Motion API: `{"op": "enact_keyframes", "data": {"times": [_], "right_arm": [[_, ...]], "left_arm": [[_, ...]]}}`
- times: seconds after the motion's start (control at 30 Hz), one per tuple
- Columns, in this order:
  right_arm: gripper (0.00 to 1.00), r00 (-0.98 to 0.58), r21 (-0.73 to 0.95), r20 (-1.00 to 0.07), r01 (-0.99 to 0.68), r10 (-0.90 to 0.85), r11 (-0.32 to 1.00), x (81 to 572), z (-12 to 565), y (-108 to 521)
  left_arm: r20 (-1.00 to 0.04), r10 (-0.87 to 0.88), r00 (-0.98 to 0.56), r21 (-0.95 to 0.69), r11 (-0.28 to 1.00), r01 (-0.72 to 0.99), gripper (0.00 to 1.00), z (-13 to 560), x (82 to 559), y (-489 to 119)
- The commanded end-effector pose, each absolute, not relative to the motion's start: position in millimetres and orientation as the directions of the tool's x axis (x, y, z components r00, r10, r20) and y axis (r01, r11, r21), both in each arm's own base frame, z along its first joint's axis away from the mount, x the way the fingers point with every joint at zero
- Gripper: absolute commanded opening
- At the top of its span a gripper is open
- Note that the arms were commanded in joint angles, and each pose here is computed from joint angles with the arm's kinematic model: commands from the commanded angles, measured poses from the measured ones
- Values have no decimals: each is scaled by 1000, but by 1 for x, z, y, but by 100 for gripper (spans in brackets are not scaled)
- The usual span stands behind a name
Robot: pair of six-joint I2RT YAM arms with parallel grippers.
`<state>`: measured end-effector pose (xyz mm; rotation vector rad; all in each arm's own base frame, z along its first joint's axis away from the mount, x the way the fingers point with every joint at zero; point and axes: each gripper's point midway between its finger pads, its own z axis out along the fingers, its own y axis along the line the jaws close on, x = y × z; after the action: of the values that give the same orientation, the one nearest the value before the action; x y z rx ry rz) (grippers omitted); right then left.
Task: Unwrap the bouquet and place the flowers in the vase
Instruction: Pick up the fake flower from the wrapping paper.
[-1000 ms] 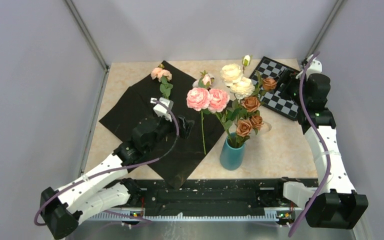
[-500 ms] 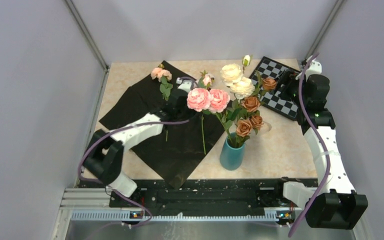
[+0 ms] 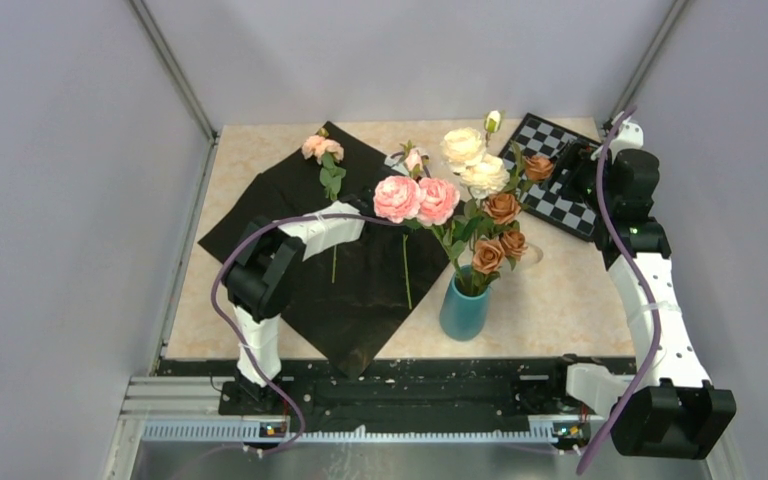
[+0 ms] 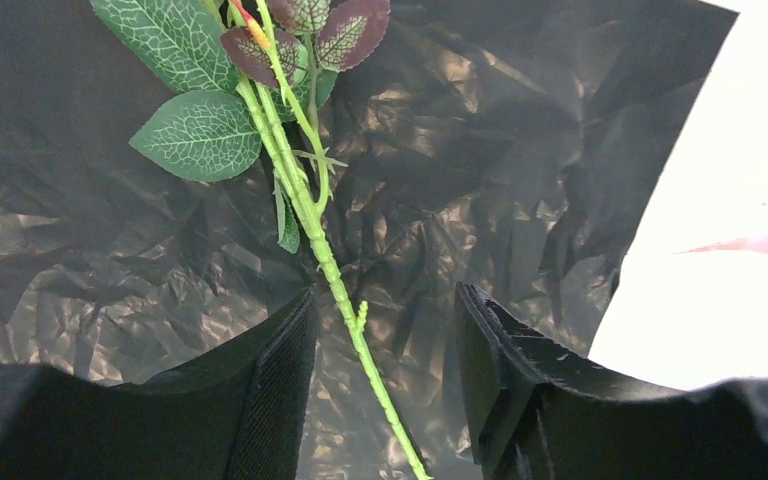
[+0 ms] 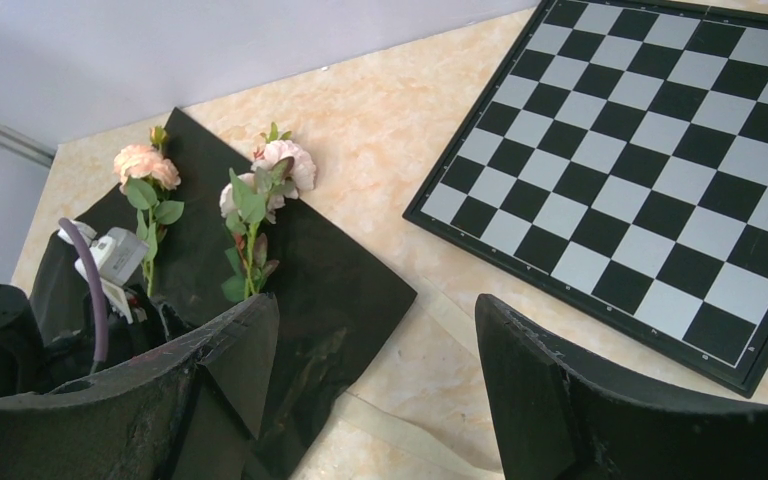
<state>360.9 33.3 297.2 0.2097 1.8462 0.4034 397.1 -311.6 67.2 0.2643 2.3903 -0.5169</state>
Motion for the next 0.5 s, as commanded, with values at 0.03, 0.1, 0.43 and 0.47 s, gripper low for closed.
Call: {"op": "enact_keyframes", "data": {"times": [0.03,0.1,0.43,0.47], "right_arm": [[73,-281,369,-899,-74,335,927,358,306,32],[73,-282,371,-898,-77,337,925,358,306,33],[73,-289,377,-895,-84,340,922,358,304,35],[73,-289,377,-895,-84,339,922,359,304,35]], "left_arm": [[-666,51,-744,-256,921,293,54,71,411,-308],[-660,58,-749,-243,927,287,54,66,412,-307],[-625,86,-776,-211,938,275,42,43,416,-307],[-624,84,-777,-212,939,272,41,43,416,-306]]}}
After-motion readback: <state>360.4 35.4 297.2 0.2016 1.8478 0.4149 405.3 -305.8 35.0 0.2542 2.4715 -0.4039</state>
